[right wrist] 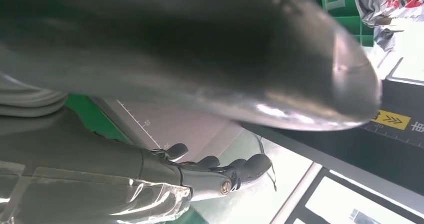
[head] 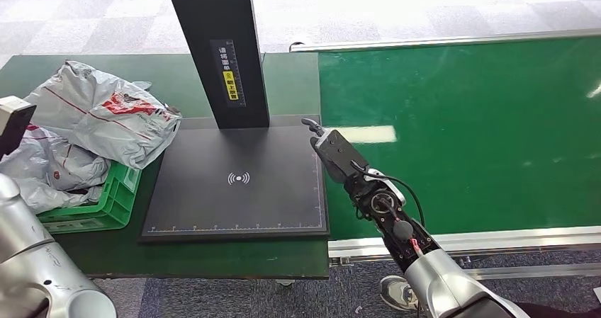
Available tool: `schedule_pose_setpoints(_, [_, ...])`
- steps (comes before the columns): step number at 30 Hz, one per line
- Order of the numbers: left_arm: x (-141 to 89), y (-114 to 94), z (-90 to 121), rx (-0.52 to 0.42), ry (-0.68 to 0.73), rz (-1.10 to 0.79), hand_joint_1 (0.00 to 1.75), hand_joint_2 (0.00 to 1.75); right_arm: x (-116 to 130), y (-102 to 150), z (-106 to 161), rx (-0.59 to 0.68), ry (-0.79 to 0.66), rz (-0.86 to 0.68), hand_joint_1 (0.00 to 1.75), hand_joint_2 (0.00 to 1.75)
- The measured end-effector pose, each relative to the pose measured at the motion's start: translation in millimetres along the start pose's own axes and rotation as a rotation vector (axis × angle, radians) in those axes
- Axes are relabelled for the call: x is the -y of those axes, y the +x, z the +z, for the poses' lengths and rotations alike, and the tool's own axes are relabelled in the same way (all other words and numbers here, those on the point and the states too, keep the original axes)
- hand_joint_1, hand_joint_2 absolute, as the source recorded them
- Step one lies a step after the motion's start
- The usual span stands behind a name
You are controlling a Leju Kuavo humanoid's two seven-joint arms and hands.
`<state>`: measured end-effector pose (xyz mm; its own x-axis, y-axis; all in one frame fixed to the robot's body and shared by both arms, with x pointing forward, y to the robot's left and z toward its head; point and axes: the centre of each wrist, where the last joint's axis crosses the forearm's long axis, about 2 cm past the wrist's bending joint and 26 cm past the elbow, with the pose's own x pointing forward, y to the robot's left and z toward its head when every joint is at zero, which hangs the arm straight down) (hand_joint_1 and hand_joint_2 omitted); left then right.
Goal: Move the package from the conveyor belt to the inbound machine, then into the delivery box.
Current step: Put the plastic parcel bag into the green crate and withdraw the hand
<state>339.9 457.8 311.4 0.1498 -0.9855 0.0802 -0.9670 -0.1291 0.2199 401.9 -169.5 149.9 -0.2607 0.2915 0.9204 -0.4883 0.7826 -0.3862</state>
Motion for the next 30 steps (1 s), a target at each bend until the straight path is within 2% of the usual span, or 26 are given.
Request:
schedule_pose_setpoints(3, [9.7,4.4,7.9,-0.136,0.053,0.132,0.00,1.75,0.8,-2.0,1.9,-0.008,-0.011,0.001,0.00,0.00])
schedule_pose_setpoints(6, [24.0,17.4,22.1,-0.282,0.068,0.282,0.00,1.75,1.5,-4.4,4.8,-0.012,-0.018,-0.003,0.00,0.00])
schedule_pose_setpoints(10, [43.9,44.8,36.6,-0.354,0.029,0.430,0.00,1.75,5.0,-7.5,8.8,-0.007,-0.031,-0.013,0.00,0.00])
schedule_pose_setpoints(12, [58.0,67.1,52.4,-0.485,-0.016,0.651,0.00,1.75,6.3,-7.3,10.0,0.023,-0.048,-0.066,0.00,0.00])
schedule_pose_setpoints(14, [67.7,103.6,79.2,-0.619,-0.171,1.010,0.00,1.75,8.8,-5.0,9.9,0.072,-0.079,-0.162,0.00,0.87])
schedule_pose_setpoints(16, [63.9,146.1,113.2,-0.634,-0.417,1.358,0.00,1.75,11.3,-0.2,7.2,0.112,-0.104,-0.256,0.00,1.75])
schedule_pose_setpoints(19, [39.3,208.3,166.9,-0.619,-0.702,1.698,0.00,1.75,9.4,10.6,-1.1,0.144,-0.119,-0.378,0.00,1.75])
schedule_pose_setpoints(22, [13.1,250.7,201.3,-0.665,-0.858,1.816,0.00,1.75,6.5,21.1,-9.6,0.157,-0.127,-0.430,0.00,1.75])
schedule_pose_setpoints(25, [1.7,265.9,216.3,-0.679,-0.950,1.867,0.00,1.75,5.6,24.0,-12.2,0.158,-0.131,-0.434,0.00,1.75])
schedule_pose_setpoints(30, [-3.9,276.6,229.4,-0.654,-1.033,1.887,0.00,1.75,5.6,22.8,-11.4,0.154,-0.121,-0.406,0.00,1.75])
